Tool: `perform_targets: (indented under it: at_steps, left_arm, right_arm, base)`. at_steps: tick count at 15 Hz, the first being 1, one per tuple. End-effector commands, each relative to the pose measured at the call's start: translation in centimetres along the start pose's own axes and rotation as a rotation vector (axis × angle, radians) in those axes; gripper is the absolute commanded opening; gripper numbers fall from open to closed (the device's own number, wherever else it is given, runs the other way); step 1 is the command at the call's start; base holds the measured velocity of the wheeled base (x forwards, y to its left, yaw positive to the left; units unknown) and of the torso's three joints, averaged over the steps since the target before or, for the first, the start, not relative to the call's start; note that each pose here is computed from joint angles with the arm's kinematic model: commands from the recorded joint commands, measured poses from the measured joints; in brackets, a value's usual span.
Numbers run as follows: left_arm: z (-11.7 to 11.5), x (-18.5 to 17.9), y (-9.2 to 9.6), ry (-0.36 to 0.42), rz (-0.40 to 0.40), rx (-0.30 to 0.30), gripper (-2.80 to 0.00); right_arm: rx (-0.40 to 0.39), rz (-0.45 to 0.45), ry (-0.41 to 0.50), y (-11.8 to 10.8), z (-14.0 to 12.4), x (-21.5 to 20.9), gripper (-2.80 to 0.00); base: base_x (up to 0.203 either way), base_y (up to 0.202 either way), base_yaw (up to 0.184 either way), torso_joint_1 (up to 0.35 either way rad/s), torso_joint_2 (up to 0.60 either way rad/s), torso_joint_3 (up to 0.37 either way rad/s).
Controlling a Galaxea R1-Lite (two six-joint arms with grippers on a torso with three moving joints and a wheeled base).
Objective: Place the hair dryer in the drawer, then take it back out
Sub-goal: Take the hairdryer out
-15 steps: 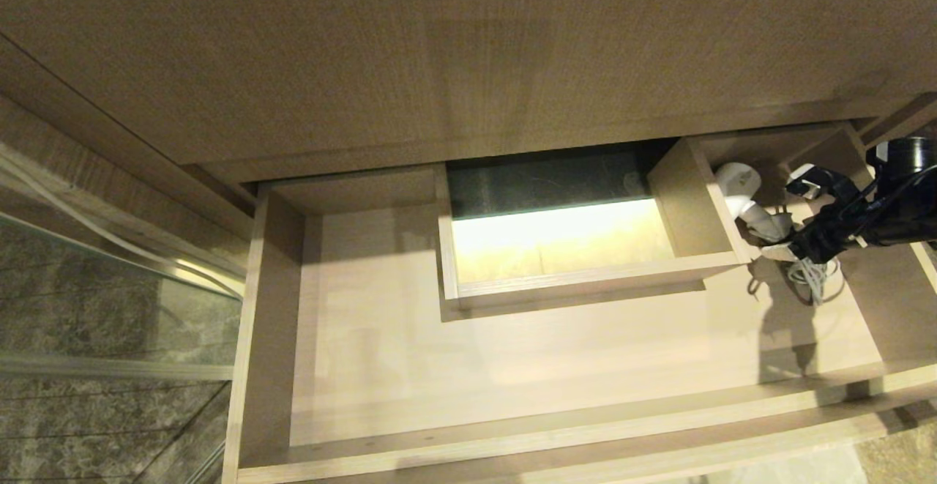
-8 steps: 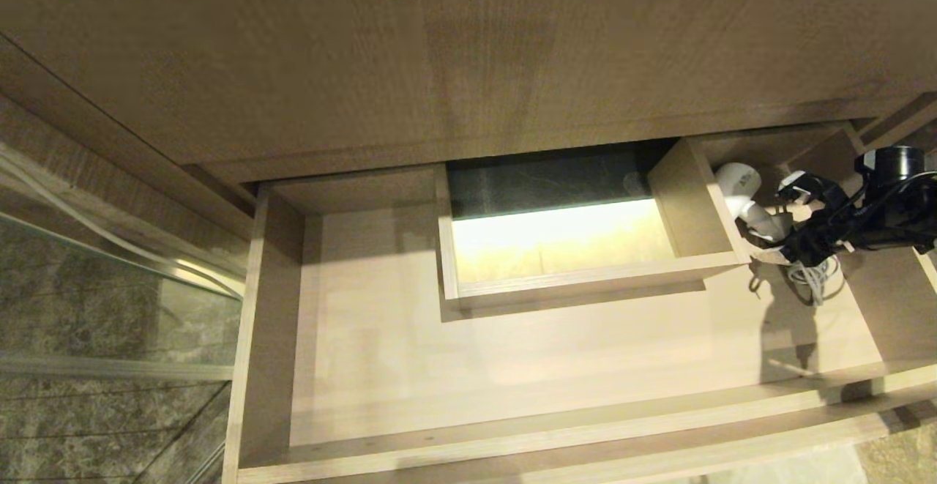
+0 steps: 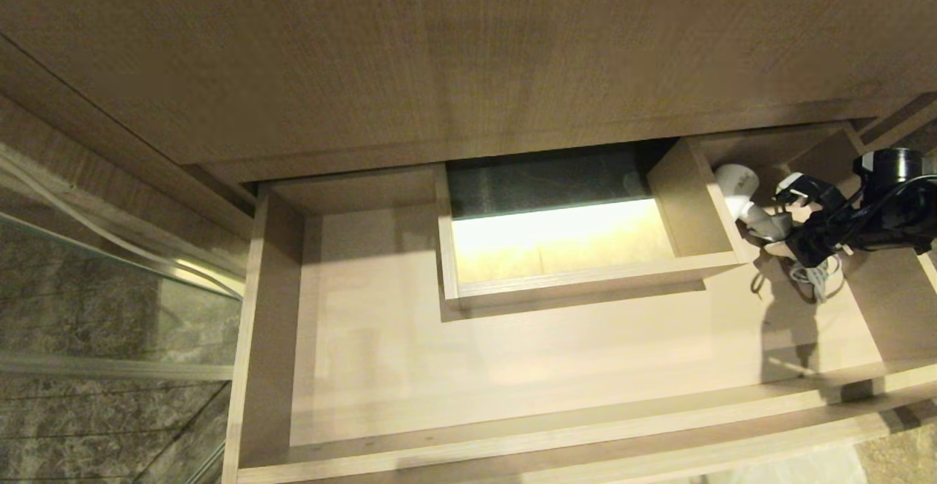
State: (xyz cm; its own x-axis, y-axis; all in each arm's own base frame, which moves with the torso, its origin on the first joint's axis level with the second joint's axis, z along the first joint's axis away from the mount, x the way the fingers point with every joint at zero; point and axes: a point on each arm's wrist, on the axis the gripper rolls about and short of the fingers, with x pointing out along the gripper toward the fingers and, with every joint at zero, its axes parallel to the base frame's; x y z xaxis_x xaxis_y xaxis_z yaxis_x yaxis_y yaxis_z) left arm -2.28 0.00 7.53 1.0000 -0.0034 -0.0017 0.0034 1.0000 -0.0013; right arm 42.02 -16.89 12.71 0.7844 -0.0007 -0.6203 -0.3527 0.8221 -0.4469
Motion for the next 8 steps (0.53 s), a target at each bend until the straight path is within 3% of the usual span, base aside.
perform_targets:
  at_steps: [1, 8]
  left_arm:
    - [0.0, 0.0, 0.0, 0.0, -0.001, 0.0, -2.8]
    - [0.0, 0.0, 0.0, 0.0, 0.0, 0.0, -2.8]
  right_arm:
    - [-0.007, -0.004, -0.006, 0.0, 0.4, -0.8, -2.8]
    - [-0.019, -0.037, -0.031, -0.6, 1.8, -3.7, -2.8]
  base:
    - [0.0, 0.0, 0.0, 0.0, 0.0, 0.0]
    - [0.0, 0.0, 0.0, 0.0, 0.0, 0.0]
